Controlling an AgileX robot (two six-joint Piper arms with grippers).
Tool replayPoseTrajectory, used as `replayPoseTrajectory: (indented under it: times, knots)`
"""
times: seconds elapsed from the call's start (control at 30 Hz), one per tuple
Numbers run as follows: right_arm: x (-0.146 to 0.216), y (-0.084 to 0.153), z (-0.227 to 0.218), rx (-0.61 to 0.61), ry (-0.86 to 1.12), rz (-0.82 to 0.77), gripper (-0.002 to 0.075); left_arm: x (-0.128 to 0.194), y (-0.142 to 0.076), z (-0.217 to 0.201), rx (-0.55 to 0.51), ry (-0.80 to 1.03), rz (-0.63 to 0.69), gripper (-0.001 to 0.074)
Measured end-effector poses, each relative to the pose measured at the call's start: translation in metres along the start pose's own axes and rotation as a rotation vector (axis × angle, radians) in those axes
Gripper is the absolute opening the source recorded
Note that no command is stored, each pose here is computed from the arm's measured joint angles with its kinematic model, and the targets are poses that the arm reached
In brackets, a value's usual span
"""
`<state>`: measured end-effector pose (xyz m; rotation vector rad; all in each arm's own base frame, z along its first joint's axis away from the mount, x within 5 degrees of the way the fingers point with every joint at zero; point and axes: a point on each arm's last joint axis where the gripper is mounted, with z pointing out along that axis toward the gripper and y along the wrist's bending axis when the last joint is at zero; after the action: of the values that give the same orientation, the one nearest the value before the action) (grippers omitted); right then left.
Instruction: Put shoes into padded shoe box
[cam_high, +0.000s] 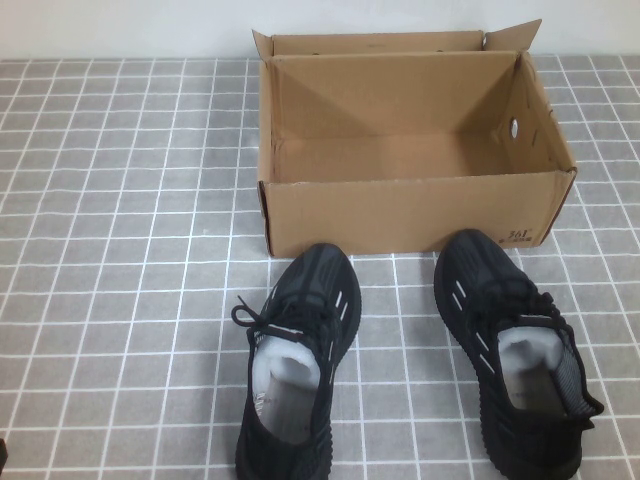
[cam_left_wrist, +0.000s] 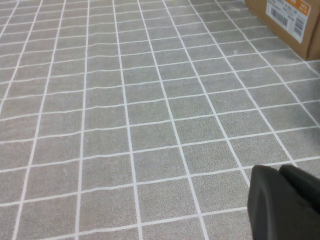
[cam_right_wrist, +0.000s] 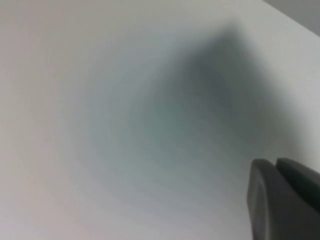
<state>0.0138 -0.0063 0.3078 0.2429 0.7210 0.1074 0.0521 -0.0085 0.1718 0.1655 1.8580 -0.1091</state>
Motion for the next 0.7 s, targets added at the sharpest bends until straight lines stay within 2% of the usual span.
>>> replayPoseTrajectory:
  times: [0.13,0.23,0.47,0.6,0.7]
  knots:
    - [-0.031,0.014,0.022,0.034,0.154,0.011,-0.0007,0.0,0.0,0.0,0.0,0.0,0.0,-0.0004]
    - [-0.035,0.018,0.041,0.084,0.345,-0.007,-0.0007,0.0,0.0,0.0,0.0,0.0,0.0,-0.0004]
    - [-0.004,0.008,0.067,0.121,0.647,-0.2,-0.0007,0.0,0.0,0.0,0.0,0.0,0.0,-0.0004]
    - [0.012,0.006,0.068,0.161,0.753,-0.076,-0.0007,0.0,0.0,0.0,0.0,0.0,0.0,-0.0004]
    - [0.024,0.003,0.068,0.158,0.861,-0.098,-0.0007,0.0,0.0,0.0,0.0,0.0,0.0,-0.0004]
